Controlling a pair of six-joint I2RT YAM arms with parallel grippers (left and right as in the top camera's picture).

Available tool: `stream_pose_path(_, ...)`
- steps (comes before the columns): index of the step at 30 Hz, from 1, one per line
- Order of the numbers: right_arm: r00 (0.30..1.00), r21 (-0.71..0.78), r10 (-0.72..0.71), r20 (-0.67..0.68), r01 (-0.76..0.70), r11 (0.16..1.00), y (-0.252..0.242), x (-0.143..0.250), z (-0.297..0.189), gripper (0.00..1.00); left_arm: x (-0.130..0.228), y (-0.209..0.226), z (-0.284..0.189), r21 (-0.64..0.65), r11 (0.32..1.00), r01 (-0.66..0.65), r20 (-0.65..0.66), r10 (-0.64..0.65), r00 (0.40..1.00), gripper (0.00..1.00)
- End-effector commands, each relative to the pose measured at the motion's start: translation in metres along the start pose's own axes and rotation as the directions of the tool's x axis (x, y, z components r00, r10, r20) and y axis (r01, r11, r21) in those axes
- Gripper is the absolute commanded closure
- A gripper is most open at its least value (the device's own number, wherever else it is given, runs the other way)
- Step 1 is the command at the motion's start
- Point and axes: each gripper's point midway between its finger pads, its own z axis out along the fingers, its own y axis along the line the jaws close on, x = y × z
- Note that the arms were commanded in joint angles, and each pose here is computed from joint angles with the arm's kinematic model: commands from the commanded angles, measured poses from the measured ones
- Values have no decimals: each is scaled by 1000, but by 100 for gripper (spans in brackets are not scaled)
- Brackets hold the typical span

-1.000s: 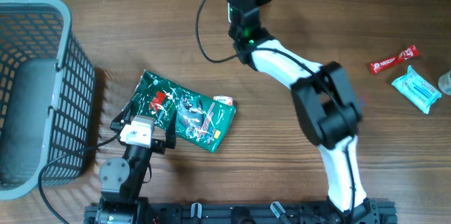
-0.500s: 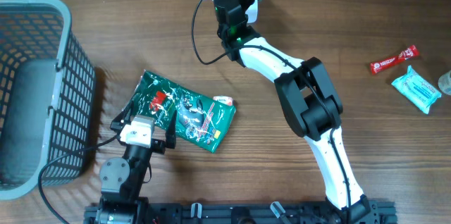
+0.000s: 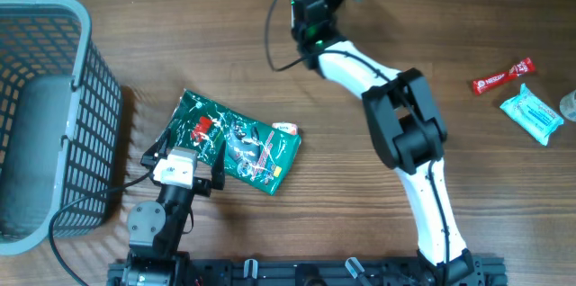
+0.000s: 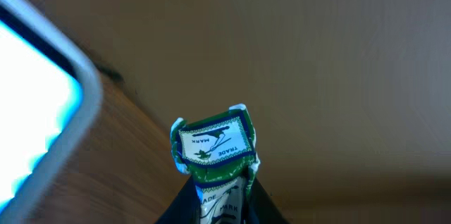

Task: Scan the item barcode
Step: 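Raise the packet to the scanner, then carry it to the right edge, then return the right gripper and grasp the green 3M glove pack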

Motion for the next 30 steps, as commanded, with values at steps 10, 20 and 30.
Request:
stream_pose_path(10,498,112,277,-822,-335,936,-24,388,74,86,3,-3,0,17,1000,-12,-4,12,1000,0)
stream_pose_path(20,283,242,485,-828,-599,763,-48,427,73,0,3,-3,0,17,1000,-12,-4,12,1000,0)
stream_pose_path(30,75,-112,610,-789,-993,-22,-131,208,2,0,3,-3,0,17,1000,-12,-4,12,1000,0)
